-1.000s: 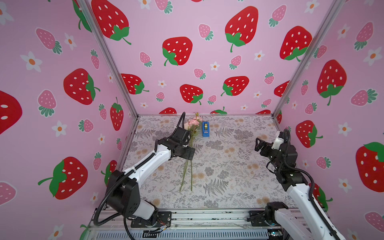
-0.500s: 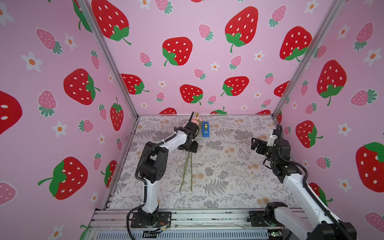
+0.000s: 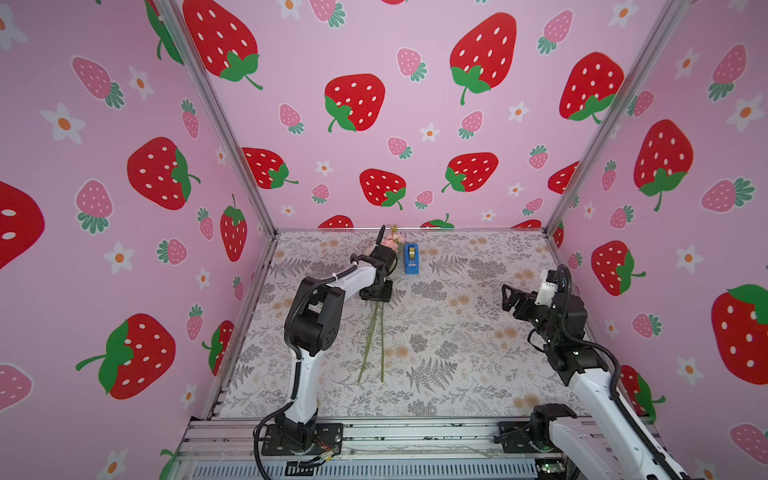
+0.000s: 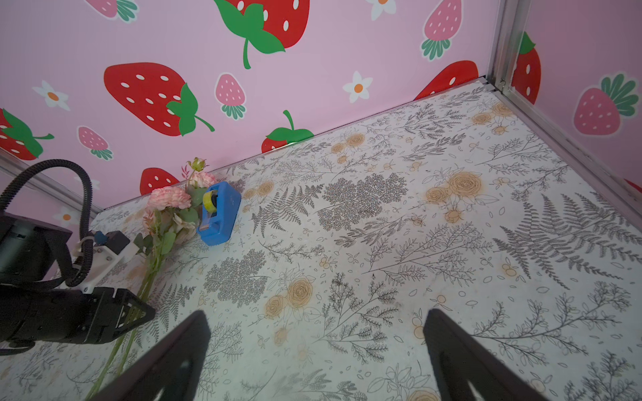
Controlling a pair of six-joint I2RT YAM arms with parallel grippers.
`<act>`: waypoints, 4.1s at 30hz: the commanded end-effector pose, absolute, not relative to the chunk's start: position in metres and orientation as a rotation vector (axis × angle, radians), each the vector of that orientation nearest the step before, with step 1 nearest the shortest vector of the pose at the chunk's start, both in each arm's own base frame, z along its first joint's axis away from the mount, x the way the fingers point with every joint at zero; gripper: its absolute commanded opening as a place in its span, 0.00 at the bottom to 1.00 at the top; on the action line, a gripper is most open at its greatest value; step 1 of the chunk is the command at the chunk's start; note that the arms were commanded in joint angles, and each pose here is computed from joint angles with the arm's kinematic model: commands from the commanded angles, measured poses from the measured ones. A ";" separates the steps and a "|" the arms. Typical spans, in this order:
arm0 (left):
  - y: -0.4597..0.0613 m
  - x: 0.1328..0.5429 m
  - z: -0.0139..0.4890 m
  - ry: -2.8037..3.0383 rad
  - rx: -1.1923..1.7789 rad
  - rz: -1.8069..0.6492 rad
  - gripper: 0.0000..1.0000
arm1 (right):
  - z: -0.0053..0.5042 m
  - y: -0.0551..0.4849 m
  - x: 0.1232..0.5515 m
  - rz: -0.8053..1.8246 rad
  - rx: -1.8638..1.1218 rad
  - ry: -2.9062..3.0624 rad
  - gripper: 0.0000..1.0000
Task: Wrap bouquets with tape
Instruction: Pick up the unwrapped bouquet from the center of the board, then place the unwrapped bouquet at the center of the board, then pull the tape from the tape cutter.
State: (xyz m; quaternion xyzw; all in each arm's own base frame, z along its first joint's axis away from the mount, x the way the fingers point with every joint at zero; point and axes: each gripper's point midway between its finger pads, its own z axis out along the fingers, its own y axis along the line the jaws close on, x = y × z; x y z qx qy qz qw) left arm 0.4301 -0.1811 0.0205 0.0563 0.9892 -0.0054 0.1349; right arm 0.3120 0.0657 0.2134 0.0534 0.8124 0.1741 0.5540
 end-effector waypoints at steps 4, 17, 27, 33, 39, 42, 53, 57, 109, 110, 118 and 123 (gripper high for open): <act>-0.177 0.432 0.009 2.871 0.151 0.063 0.44 | 0.219 0.062 0.310 0.404 0.147 1.886 1.00; -0.181 0.422 0.003 2.879 0.258 0.028 0.08 | 0.235 0.061 0.304 0.366 0.091 1.847 1.00; -0.150 0.420 0.077 2.722 0.329 -0.031 0.00 | 0.276 0.069 0.303 0.357 -0.029 1.749 1.00; -0.148 0.400 0.141 2.475 0.615 -0.037 0.00 | 0.300 0.075 0.313 0.392 -0.038 1.688 1.00; -0.158 0.373 0.170 2.301 0.924 -0.075 0.00 | 0.321 0.072 0.324 0.386 0.001 1.676 1.00; -0.181 0.355 0.178 2.173 1.158 -0.177 0.00 | 0.343 0.064 0.326 0.350 0.037 1.646 1.00; -0.247 0.374 0.136 1.963 1.699 -0.068 0.00 | 0.429 -0.003 0.291 0.040 0.255 1.449 0.96; -0.264 0.400 0.108 1.933 1.787 0.043 0.00 | 0.436 0.011 0.289 0.100 0.181 1.426 0.97; -0.227 0.397 0.158 2.068 1.206 -0.195 0.73 | 0.328 0.194 0.447 0.775 -0.288 1.888 0.71; -0.217 0.392 0.159 2.084 1.178 -0.230 0.73 | 0.320 0.207 0.453 0.808 -0.307 1.914 0.69; -0.158 0.365 0.129 2.185 1.175 -0.227 0.73 | 0.215 0.291 0.497 1.149 -0.209 2.224 0.55; -0.151 0.372 0.114 2.225 1.168 -0.251 0.72 | 0.166 0.330 0.507 1.286 -0.175 2.308 0.53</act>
